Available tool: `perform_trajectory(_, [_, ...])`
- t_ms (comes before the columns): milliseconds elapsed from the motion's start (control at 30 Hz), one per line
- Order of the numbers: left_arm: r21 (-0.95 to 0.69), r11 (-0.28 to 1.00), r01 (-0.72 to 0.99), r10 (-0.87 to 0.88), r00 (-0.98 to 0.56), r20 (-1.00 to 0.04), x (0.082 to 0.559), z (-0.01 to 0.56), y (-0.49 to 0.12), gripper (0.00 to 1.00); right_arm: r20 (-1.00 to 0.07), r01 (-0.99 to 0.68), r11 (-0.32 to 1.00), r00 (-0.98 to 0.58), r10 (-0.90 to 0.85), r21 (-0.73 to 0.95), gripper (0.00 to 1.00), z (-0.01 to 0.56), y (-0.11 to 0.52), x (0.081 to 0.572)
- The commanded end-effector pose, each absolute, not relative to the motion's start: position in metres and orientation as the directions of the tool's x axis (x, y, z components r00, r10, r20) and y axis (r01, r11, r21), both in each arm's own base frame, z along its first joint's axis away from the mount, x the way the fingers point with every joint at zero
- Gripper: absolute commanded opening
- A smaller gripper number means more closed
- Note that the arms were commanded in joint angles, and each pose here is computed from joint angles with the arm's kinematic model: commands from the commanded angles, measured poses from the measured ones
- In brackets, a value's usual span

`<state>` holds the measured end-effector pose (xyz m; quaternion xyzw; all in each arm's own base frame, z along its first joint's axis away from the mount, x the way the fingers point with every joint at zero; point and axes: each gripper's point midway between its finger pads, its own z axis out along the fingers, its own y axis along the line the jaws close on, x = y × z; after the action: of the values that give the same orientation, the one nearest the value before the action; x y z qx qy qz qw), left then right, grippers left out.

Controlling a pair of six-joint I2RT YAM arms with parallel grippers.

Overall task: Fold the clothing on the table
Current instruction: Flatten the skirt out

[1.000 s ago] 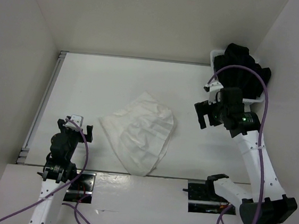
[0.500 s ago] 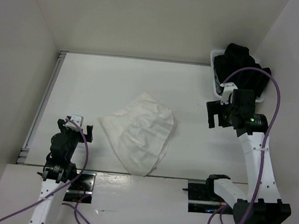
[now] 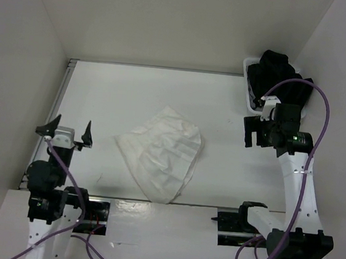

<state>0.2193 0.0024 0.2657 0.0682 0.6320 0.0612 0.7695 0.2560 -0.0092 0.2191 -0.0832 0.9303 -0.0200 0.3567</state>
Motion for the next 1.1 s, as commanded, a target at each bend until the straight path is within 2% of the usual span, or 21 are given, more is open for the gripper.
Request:
perform_trajectory(0, [0.258,0.96,-0.109,0.28,0.315,-0.907,0.203,0.354,0.015,1.0,-0.672,-0.154,0.984,-0.719,-0.176,-0.092,0.99,0.224,-0.007,0.251])
perform_trajectory(33, [0.253,0.957,-0.143,0.28,0.223,-0.934,0.22,0.354,0.025,1.0,-0.674,-0.162,0.983,-0.717,-0.176,-0.084,0.99,0.224,-0.005,0.251])
perform_trajectory(67, [0.214,0.961,-0.173,0.255,0.268,-0.929,0.209,0.401,0.028,1.0,-0.684,-0.161,0.983,-0.708,-0.176,-0.086,0.99,0.227,-0.005,0.249])
perform_trajectory(100, [0.207,0.962,-0.178,0.242,0.2,-0.95,0.215,0.403,0.032,1.0,-0.691,-0.168,0.981,-0.699,-0.187,-0.096,0.99,0.23,-0.005,0.248])
perform_trajectory(133, [0.202,0.961,-0.187,0.222,0.095,-0.97,0.239,0.398,0.037,1.0,-0.692,-0.176,0.98,-0.697,-0.187,-0.087,0.99,0.23,-0.003,0.248])
perform_trajectory(200, [0.124,0.951,-0.284,0.139,0.034,-0.99,0.235,0.434,0.054,1.0,-0.692,-0.217,0.972,-0.688,-0.217,-0.089,0.99,0.231,0.003,0.251])
perform_trajectory(233, [0.124,0.945,-0.303,0.11,-0.064,-0.992,0.258,0.425,0.058,1.0,-0.701,-0.216,0.972,-0.68,-0.218,-0.092,0.99,0.233,0.003,0.254])
perform_trajectory(267, [0.109,0.943,-0.315,0.062,-0.154,-0.986,0.257,0.413,0.059,1.0,-0.702,-0.24,0.966,-0.672,-0.235,-0.094,0.99,0.234,0.007,0.261])
perform_trajectory(333, [0.104,0.957,-0.27,0.049,-0.206,-0.977,0.266,0.43,0.051,1.0,-0.715,-0.268,0.959,-0.653,-0.25,-0.09,0.99,0.234,0.015,0.271])
perform_trajectory(367, [0.104,0.981,-0.163,0.051,-0.299,-0.953,0.264,0.413,0.034,1.0,-0.725,-0.293,0.953,-0.64,-0.255,-0.077,0.99,0.238,0.022,0.275])
perform_trajectory(433, [0.157,0.987,-0.013,0.14,-0.391,-0.91,0.269,0.4,0.019,1.0,-0.723,-0.334,0.941,-0.634,-0.273,-0.062,0.99,0.238,0.034,0.286])
perform_trajectory(467, [0.128,0.991,-0.039,0.1,-0.425,-0.9,0.267,0.39,0.024,1.0,-0.732,-0.357,0.933,-0.622,-0.278,-0.051,0.99,0.243,0.04,0.29])
perform_trajectory(500, [0.042,0.992,-0.12,-0.013,-0.423,-0.906,0.264,0.385,0.031,1.0,-0.714,-0.368,0.929,-0.639,-0.286,-0.043,0.99,0.237,0.044,0.296])
perform_trajectory(567, [0.008,0.966,-0.257,-0.108,-0.432,-0.896,0.257,0.369,0.056,1.0,-0.732,-0.41,0.911,-0.607,-0.309,-0.045,0.99,0.245,0.059,0.307])
perform_trajectory(600, [0.007,0.986,-0.164,-0.074,-0.483,-0.872,0.26,0.351,0.043,1.0,-0.716,-0.427,0.903,-0.616,-0.329,-0.048,0.99,0.24,0.066,0.311])
perform_trajectory(667, [-0.027,0.99,-0.137,-0.101,-0.563,-0.82,0.258,0.325,0.038,1.0,-0.721,-0.445,0.893,-0.598,-0.349,-0.062,0.99,0.241,0.075,0.32])
perform_trajectory(700, [-0.065,0.995,-0.073,-0.096,-0.624,-0.776,0.263,0.305,0.027,1.0,-0.716,-0.449,0.891,-0.598,-0.361,-0.074,0.99,0.239,0.079,0.329])
perform_trajectory(767, [-0.117,0.992,-0.051,-0.117,-0.725,-0.679,0.269,0.27,0.022,1.0,-0.718,-0.477,0.874,-0.574,-0.393,-0.097,0.99,0.239,0.096,0.339])
perform_trajectory(833, [-0.188,0.982,0.028,-0.092,-0.797,-0.598,0.273,0.243,0.006,0.96,-0.68,-0.478,0.871,-0.6,-0.421,-0.118,0.99,0.223,0.102,0.352])
perform_trajectory(967, [-0.306,0.952,0.03,-0.092,-0.922,-0.376,0.294,0.178,-0.011,0.96,-0.611,-0.467,0.874,-0.656,-0.444,-0.134,0.99,0.195,0.11,0.375])
perform_trajectory(1067, [-0.398,0.916,0.047,-0.096,-0.938,-0.334,0.305,0.157,-0.027,0.96,-0.554,-0.489,0.865,-0.692,-0.463,-0.112,0.95,0.174,0.117,0.381])
